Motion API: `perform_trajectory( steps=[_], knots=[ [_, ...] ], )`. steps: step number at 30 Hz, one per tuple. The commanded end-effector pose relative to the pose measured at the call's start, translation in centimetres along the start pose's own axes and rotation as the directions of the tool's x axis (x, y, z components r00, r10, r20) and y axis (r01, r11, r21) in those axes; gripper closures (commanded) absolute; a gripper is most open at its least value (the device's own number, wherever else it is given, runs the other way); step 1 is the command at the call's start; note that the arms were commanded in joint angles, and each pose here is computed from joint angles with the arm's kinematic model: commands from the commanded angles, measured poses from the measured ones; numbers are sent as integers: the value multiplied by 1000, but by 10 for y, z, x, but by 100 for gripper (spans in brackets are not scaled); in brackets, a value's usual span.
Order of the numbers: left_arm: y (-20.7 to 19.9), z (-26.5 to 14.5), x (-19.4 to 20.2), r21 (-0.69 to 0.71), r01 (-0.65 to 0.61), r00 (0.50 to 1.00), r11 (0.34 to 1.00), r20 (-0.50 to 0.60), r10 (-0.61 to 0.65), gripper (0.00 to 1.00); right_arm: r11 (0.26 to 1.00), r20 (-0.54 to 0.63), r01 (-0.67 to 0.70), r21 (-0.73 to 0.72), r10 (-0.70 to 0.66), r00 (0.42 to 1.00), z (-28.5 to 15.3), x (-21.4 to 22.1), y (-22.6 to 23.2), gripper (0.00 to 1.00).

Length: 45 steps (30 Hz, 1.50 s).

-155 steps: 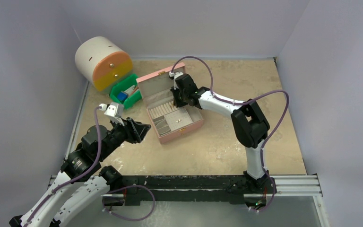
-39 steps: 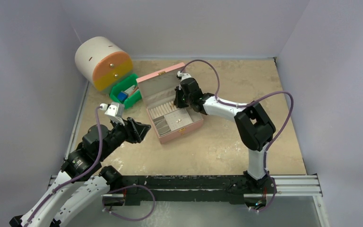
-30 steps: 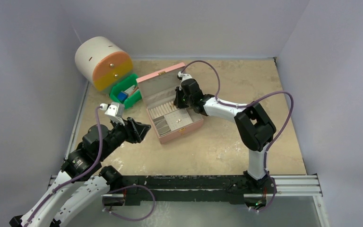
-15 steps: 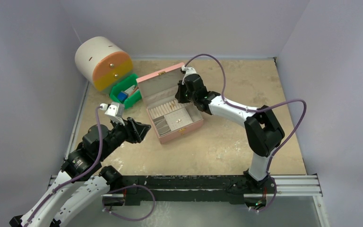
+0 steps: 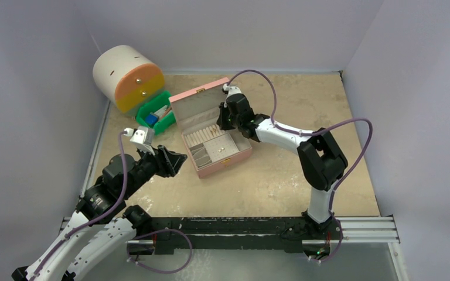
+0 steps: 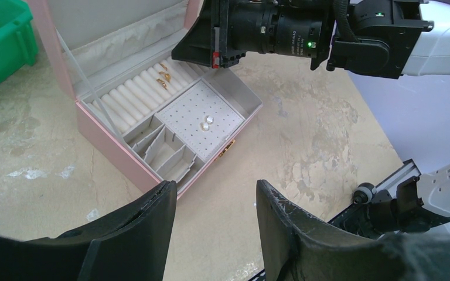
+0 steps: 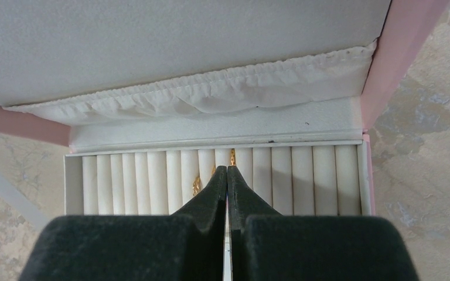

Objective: Organize the mixed jewelry

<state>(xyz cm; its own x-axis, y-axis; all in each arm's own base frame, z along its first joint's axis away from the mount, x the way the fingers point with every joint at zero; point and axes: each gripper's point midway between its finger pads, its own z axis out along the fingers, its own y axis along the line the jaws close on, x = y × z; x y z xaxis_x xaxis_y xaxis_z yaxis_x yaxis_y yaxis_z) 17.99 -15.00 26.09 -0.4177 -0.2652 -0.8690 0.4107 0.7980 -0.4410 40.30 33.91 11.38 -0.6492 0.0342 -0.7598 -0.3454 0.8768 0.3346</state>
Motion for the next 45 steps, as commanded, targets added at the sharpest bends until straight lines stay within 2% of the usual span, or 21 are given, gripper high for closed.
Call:
perform_trajectory(
  steps=[1, 10, 17, 25, 30, 36, 40, 42, 45],
  knots=[
    [-2, 0, -14, -5, -2, 999, 1000, 42, 2, 48, 999, 79, 0, -41, 3, 997, -27, -29, 11, 100],
    [8, 4, -16, -74, 5, 999, 997, 38, -3, 49, 999, 101, 22, -26, -20, 995, -67, -21, 0, 96],
    [22, 4, -37, -187, 17, 995, 982, 95, 1, 48, 998, 105, 40, 57, -46, 993, -110, 0, -29, 84],
    [46, 0, -98, -445, -27, 981, 895, 162, 110, 46, 998, 121, 23, 62, -31, 992, -161, 27, -46, 80],
    [48, 22, -126, -533, -84, 970, 842, 149, 191, 45, 1000, 126, -21, 10, 20, 992, -188, 39, -44, 80],
    [49, 67, -138, -588, -140, 965, 797, 100, 244, 52, 997, 168, -56, -55, 65, 984, -214, 45, -41, 79],
    [58, 95, -145, -620, -140, 966, 772, 86, 244, 57, 997, 175, -62, -44, 68, 982, -223, 54, -48, 79],
    [68, 109, -149, -628, -129, 970, 767, 79, 229, 64, 996, 183, -68, -57, 77, 980, -228, 58, -49, 79],
    [90, 129, -157, -647, -97, 979, 756, 76, 190, 85, 993, 202, -74, -93, 92, 975, -236, 59, -45, 79]
  ],
)
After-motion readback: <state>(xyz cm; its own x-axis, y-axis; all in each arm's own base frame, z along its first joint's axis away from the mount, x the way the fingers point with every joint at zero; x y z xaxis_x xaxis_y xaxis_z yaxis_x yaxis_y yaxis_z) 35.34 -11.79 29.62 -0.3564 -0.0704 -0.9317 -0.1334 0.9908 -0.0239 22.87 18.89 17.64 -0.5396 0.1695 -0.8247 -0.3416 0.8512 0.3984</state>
